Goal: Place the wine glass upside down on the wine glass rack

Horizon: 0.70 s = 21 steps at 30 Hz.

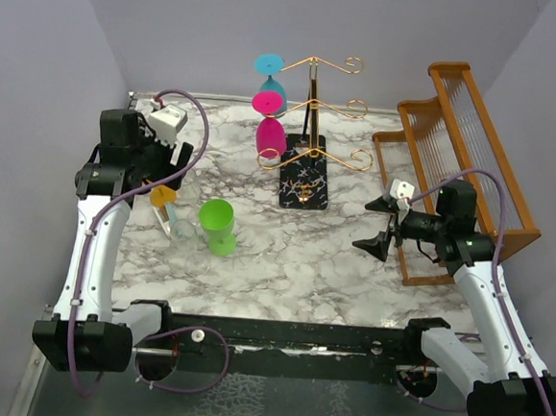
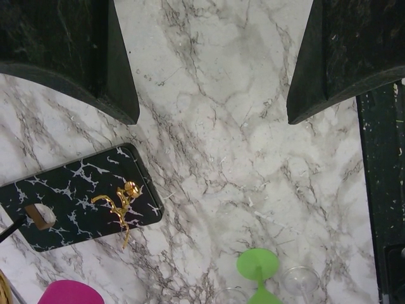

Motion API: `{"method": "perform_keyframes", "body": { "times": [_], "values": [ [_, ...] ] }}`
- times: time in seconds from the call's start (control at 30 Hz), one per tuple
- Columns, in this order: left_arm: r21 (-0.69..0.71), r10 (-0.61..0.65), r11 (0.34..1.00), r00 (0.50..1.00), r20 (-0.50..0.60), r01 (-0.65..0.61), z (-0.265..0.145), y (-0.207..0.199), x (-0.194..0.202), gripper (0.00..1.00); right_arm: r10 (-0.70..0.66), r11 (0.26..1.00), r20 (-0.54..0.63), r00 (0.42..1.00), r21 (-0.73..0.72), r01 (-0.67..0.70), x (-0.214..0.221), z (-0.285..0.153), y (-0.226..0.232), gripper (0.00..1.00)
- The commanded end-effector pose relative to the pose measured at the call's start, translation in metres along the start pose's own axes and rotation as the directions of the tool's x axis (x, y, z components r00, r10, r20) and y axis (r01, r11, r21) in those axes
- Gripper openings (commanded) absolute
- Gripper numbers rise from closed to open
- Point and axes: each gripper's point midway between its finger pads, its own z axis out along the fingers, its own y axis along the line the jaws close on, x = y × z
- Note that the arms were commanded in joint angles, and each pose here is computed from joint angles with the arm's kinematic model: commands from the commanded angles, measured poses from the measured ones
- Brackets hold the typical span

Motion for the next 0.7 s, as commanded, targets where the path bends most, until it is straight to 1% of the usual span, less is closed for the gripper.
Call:
{"method": "perform_keyframes", "body": {
  "times": [0.0, 0.2, 0.3, 0.37, 0.67],
  "values": [
    [0.037, -0.030, 0.999, 0.999, -0.028, 0.031, -0.001, -0.004, 0.005, 0.83, -0.009, 0.999, -0.006, 1.000, 0.035, 0.009, 0.002, 0.000, -0.009, 1.00],
    [0.006, -0.057, 0.998, 0.997, -0.054, 0.057, -0.008, 0.002, 0.018, 0.87, 0.000, 0.999, -0.019, 1.000, 0.041, 0.001, 0.006, 0.001, -0.012, 1.00],
    [-0.083, -0.116, 0.990, 0.992, -0.045, 0.112, -0.012, 0.020, 0.022, 0.87, 0.010, 0.999, -0.026, 1.000, 0.040, -0.008, 0.009, 0.003, -0.013, 1.00],
    [-0.113, -0.136, 0.985, 0.990, -0.041, 0.131, -0.016, 0.029, 0.026, 0.87, 0.018, 0.999, -0.029, 0.999, 0.038, -0.017, 0.010, 0.003, -0.013, 1.00],
    [-0.160, -0.199, 0.970, 0.976, -0.083, 0.184, -0.011, 0.050, 0.043, 0.87, 0.020, 0.999, -0.036, 0.999, 0.042, -0.019, 0.012, 0.003, -0.014, 1.00]
  ]
}}
